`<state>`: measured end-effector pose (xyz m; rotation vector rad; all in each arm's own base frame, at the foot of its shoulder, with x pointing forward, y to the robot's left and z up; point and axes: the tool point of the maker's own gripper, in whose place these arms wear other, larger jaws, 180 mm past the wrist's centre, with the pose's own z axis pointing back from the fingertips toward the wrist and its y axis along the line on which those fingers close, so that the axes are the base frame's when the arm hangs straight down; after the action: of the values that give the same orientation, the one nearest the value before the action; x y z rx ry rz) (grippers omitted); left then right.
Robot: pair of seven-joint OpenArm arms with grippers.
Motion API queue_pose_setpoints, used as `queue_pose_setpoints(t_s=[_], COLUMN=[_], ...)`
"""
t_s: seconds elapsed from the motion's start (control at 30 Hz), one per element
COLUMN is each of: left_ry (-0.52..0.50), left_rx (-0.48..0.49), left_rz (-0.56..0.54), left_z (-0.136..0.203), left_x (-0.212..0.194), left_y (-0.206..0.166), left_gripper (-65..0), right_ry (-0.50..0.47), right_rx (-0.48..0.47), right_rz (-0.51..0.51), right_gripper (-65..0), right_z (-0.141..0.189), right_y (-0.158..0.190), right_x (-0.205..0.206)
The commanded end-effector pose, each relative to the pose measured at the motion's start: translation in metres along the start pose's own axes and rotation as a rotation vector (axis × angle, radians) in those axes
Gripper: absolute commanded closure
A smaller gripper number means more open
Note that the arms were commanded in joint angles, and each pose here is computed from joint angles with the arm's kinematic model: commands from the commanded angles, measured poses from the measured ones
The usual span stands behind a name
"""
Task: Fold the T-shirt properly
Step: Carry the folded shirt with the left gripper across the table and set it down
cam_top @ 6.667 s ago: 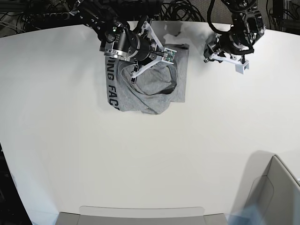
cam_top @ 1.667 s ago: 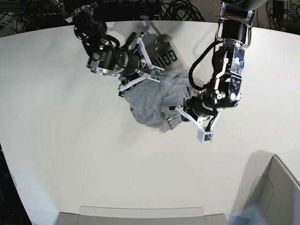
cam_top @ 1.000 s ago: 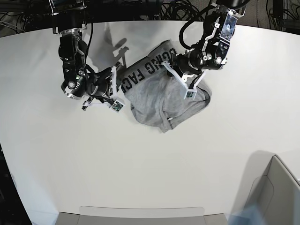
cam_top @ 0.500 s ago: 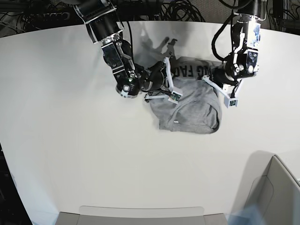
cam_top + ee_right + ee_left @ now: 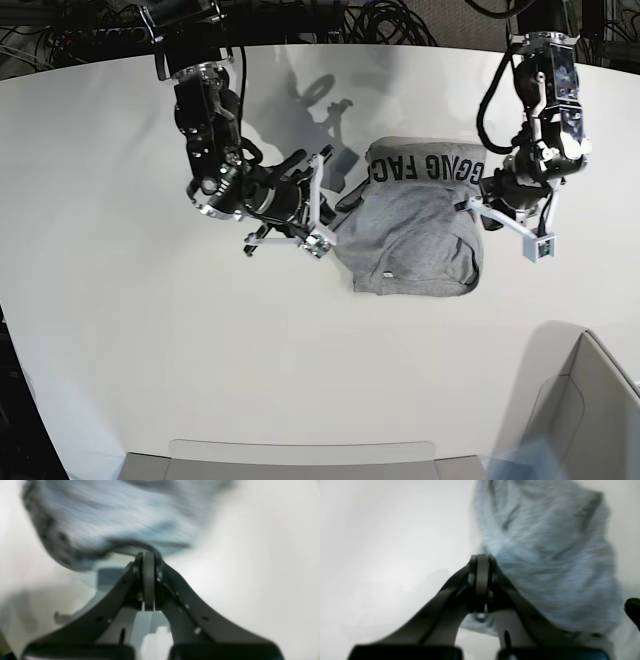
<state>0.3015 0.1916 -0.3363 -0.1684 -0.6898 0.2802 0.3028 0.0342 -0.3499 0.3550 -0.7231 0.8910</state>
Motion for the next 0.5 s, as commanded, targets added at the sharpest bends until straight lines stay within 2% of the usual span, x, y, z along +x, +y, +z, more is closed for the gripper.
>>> queue_pose_setpoints(t_s=[0.0, 0.13, 0.2, 0.3, 0.4, 0.47], left_ry=[-0.008, 0.043, 0.070, 0.104, 0.198, 0.213], left_rx=[-0.051, -0.184, -0.222, -0.224, -0.159, -0.120], left_rz=[-0.014, -0.154, -0.199, -0.225, -0.206, -0.188], left_z=[-0.001, -0.008, -0.009, -0.021, -0.050, -0.066], left_x=[0.002, -0.017, -0.028, -0.032, -0.050, -0.056], left_y=[-0.020, -0.087, -0.105, -0.112, -0.092, -0.078], left_gripper=[0.0, 0.0, 0.0, 0.0, 0.0, 0.0], right_ry=[-0.076, -0.099, -0.108, -0.106, -0.095, -0.092], right_rx=[-0.019, -0.121, -0.158, -0.187, -0.197, -0.200], right_rz=[0.000, -0.052, -0.077, -0.089, -0.078, -0.075], right_gripper=[0.0, -11.6, -16.4, -16.3, -13.7, -12.8], right_z=[0.010, 0.037, 0.046, 0.052, 0.055, 0.056], right_y=[-0.006, -0.035, -0.046, -0.056, -0.061, -0.062], right_x=[0.019, 0.008, 0.003, -0.001, -0.005, -0.006])
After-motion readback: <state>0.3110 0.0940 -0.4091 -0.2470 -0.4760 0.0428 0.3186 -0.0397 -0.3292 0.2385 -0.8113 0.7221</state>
